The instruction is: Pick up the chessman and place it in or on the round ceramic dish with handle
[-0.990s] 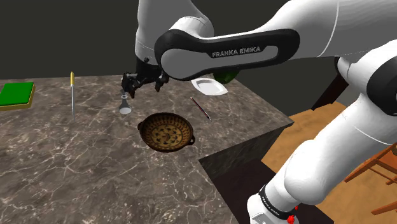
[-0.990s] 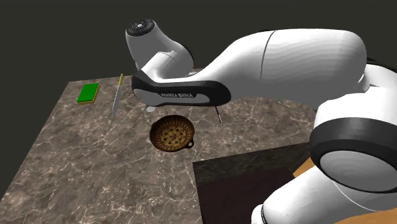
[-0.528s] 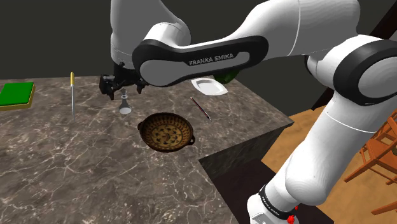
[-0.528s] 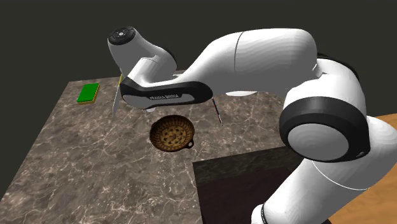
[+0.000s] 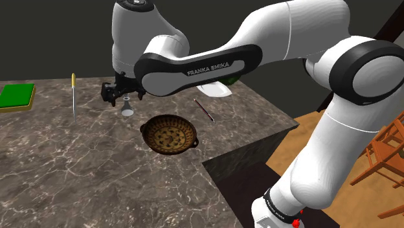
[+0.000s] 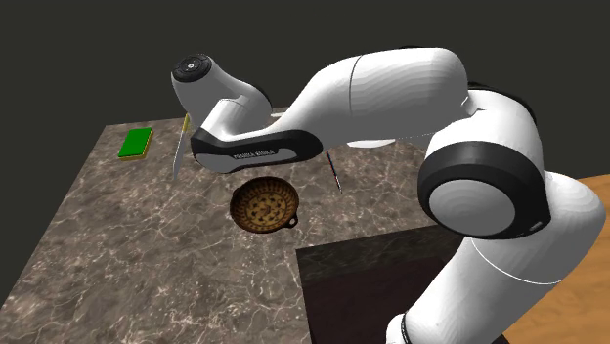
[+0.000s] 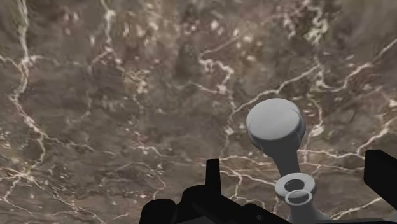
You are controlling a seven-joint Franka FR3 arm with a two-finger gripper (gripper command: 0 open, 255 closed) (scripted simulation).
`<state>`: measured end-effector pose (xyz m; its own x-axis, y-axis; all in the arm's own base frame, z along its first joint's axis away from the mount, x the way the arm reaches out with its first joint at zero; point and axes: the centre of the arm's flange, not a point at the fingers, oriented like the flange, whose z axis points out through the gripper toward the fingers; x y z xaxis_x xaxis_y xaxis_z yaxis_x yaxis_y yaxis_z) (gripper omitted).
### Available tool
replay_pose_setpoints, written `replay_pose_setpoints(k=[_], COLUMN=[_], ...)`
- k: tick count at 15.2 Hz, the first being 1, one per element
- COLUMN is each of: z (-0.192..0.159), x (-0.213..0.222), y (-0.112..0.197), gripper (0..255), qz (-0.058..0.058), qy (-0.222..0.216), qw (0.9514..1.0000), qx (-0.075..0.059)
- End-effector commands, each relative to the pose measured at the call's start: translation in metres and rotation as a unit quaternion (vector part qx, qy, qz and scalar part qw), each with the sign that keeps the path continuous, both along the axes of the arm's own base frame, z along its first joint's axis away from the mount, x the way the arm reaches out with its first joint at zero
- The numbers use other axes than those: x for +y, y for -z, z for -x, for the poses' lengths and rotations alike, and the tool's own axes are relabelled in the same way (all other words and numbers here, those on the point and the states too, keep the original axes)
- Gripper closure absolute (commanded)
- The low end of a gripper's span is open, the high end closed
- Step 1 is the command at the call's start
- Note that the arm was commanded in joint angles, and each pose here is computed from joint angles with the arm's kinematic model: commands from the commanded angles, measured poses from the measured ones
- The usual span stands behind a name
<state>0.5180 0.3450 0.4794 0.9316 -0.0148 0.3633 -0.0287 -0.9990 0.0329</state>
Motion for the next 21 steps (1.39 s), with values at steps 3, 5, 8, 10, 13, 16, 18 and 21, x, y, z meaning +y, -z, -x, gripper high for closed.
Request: replay_pose_setpoints(k=[3,5,8,10,13,16,18,21], z=[0.0,0.0,0.0,0.0,0.0,0.0,0.0,0.0], x=[0.0,0.0,0.0,0.0,0.0,0.0,0.0,0.0], y=[0.0,0.0,0.0,0.0,0.0,-0.005,-0.015,-0.031], gripper=[0,0,255,255,255,255,255,255], qz=[0.0,0.0,0.0,0.0,0.0,0.0,0.0,0.0], qy=[0.0,0.0,0.0,0.0,0.0,0.0,0.0,0.0], qw=[1.0,1.0,1.0,1.0,1.0,1.0,1.0,1.0], qx=[0.0,0.0,0.0,0.0,0.0,0.0,0.0,0.0])
